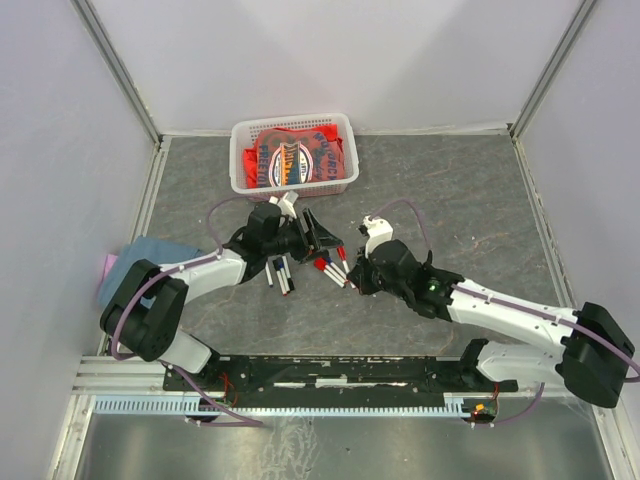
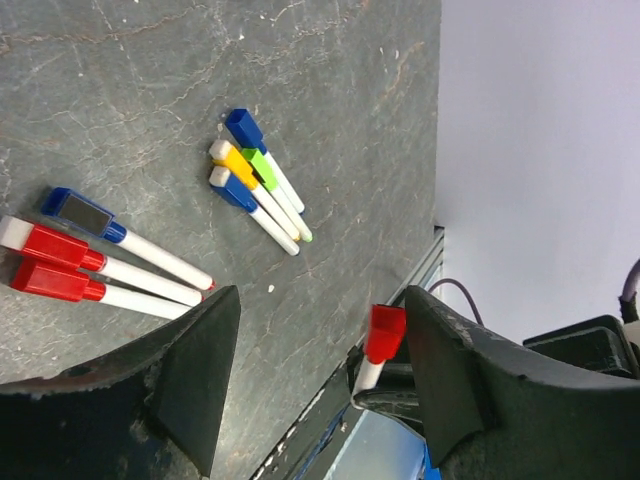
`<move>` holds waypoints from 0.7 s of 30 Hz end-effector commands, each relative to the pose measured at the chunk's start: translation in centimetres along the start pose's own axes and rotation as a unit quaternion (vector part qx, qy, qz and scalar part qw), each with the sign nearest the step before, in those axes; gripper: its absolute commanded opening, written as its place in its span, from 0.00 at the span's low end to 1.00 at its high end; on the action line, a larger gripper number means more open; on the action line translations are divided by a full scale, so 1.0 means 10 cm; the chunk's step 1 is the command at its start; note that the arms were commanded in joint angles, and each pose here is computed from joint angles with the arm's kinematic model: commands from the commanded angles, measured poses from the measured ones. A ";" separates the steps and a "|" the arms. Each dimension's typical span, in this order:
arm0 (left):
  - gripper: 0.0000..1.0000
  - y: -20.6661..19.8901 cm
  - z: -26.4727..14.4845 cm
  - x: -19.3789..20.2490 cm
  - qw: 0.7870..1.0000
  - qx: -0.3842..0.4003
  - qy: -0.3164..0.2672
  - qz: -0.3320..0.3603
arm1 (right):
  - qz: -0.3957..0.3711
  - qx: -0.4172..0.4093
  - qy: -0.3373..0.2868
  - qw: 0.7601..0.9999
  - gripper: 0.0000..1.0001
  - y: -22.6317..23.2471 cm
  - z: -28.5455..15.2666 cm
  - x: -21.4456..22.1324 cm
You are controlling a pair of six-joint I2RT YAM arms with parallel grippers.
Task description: Open the pen caps
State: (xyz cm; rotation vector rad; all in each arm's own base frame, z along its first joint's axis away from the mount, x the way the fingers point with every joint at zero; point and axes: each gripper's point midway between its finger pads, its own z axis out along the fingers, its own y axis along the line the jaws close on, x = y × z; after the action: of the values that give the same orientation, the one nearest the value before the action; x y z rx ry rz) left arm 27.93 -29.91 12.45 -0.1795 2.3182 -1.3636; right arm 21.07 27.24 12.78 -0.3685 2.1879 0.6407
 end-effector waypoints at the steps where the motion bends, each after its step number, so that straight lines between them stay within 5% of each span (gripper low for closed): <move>1: 0.73 -0.33 -0.08 -0.06 0.998 0.067 -0.010 -0.005 | 0.013 -0.028 -0.044 0.999 0.01 0.21 0.04 -0.32; 21: 0.56 -0.32 -0.11 -0.02 0.997 0.079 -0.012 -0.010 | 0.019 -0.046 -0.038 0.998 0.01 0.31 0.20 -0.29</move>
State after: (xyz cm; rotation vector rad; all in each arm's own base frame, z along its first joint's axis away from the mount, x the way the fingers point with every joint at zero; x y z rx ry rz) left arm 27.39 -30.24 13.65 -0.1930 2.2476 -1.4670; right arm 21.87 29.20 11.86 -0.3717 2.1869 0.6793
